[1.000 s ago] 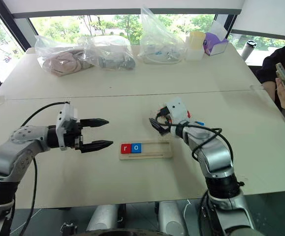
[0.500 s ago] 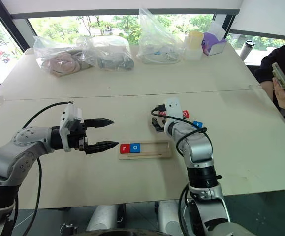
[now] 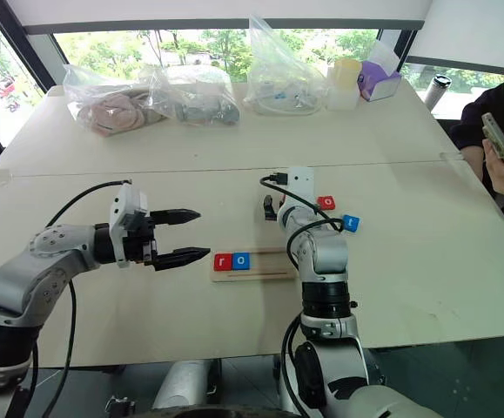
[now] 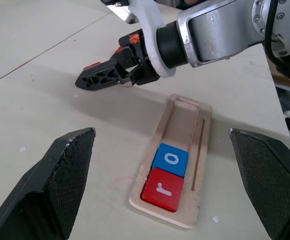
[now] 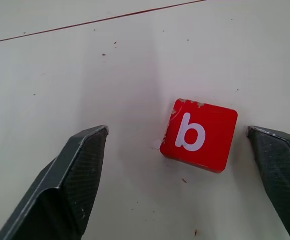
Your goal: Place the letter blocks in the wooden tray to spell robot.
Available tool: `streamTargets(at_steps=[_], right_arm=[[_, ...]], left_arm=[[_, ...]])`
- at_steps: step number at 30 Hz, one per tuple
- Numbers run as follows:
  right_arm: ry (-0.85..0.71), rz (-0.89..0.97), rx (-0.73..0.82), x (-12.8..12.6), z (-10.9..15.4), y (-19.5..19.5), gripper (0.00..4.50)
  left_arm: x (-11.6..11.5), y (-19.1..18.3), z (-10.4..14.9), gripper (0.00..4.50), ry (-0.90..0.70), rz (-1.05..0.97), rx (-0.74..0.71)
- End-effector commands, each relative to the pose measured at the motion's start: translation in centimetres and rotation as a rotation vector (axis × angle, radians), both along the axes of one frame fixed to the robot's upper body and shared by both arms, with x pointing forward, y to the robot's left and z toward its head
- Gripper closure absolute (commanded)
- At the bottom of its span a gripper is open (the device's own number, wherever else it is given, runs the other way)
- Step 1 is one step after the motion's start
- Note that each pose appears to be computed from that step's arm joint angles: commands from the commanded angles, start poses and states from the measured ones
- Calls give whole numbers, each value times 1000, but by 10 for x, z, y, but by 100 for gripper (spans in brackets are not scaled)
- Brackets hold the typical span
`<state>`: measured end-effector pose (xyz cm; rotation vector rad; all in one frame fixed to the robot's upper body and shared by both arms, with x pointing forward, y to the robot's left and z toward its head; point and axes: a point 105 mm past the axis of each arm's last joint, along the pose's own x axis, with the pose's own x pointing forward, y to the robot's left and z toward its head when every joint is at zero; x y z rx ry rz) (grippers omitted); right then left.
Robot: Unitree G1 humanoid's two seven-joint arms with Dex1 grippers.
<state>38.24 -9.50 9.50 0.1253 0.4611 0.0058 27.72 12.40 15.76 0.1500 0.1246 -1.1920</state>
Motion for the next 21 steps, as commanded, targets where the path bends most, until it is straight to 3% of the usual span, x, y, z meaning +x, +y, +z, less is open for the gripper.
streamTargets(at_steps=[1, 4, 9, 12, 16, 21], right_arm=[[74, -6, -25, -4, -21, -2, 180], [62, -14, -95, -4, -22, -10, 334], [7, 45, -225, -12, -6, -28, 335], [-34, 79, -212, -39, 21, -52, 335], [-6, 132, -190, -73, 38, -68, 335], [12, 99, -163, -114, 34, -95, 335]], left_arm=[[3, -3, 6, 0, -48, -10, 4], [4, -4, 6, 0, -49, -12, 3], [2, -9, 5, 0, -37, -43, -5], [-3, -13, 2, 0, -24, -94, 8], [-7, -14, 0, 0, -23, -137, 26], [-10, -16, -1, 0, -27, -198, 46]])
